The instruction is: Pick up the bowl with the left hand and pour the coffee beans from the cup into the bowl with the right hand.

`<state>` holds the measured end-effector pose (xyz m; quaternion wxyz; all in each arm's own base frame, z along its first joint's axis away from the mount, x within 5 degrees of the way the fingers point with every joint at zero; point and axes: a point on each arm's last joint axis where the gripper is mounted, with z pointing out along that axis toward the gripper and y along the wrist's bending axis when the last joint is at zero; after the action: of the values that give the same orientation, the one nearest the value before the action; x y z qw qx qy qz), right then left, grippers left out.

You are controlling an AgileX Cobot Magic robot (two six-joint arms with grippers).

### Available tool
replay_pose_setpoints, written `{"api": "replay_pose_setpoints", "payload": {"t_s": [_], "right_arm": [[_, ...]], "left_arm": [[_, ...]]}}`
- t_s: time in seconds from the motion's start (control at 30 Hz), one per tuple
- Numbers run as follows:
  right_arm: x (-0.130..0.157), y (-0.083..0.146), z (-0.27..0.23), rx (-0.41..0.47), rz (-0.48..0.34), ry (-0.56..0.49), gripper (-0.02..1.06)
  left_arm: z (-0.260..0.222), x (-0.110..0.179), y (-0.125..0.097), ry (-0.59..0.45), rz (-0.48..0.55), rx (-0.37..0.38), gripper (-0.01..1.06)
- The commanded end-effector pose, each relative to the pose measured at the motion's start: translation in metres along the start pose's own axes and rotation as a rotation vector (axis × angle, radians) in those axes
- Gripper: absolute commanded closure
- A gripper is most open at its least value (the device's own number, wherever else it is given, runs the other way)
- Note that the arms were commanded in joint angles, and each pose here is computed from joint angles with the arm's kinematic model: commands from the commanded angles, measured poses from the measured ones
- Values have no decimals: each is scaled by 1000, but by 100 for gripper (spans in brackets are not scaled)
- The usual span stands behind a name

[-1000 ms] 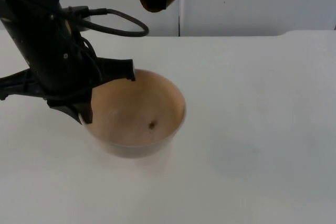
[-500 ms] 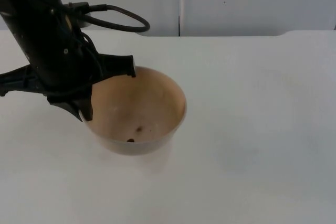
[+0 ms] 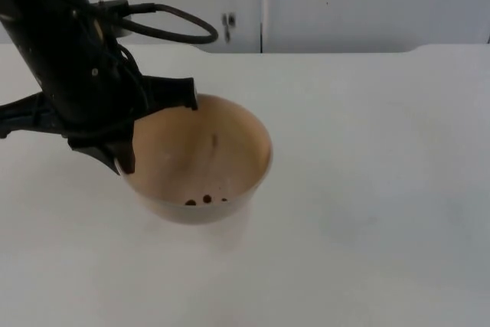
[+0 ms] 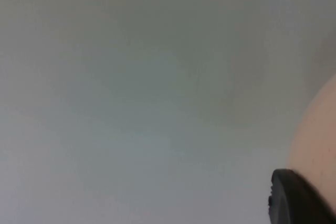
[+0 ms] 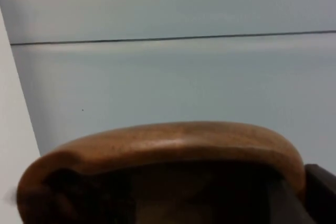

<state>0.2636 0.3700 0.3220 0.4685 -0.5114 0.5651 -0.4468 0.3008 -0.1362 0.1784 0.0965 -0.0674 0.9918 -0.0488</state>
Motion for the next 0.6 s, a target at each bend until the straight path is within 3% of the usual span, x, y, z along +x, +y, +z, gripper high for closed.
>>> {"api": "replay_pose_setpoints", "payload": {"t_s": [0.0, 0.57], "right_arm": [[-15, 3, -16, -4, 30, -95, 105], [-23, 13, -22, 14, 34, -102, 105]], "left_arm": [[-3, -2, -2, -7, -5, 7, 105], [-3, -2, -3, -4, -15, 16, 105]]}}
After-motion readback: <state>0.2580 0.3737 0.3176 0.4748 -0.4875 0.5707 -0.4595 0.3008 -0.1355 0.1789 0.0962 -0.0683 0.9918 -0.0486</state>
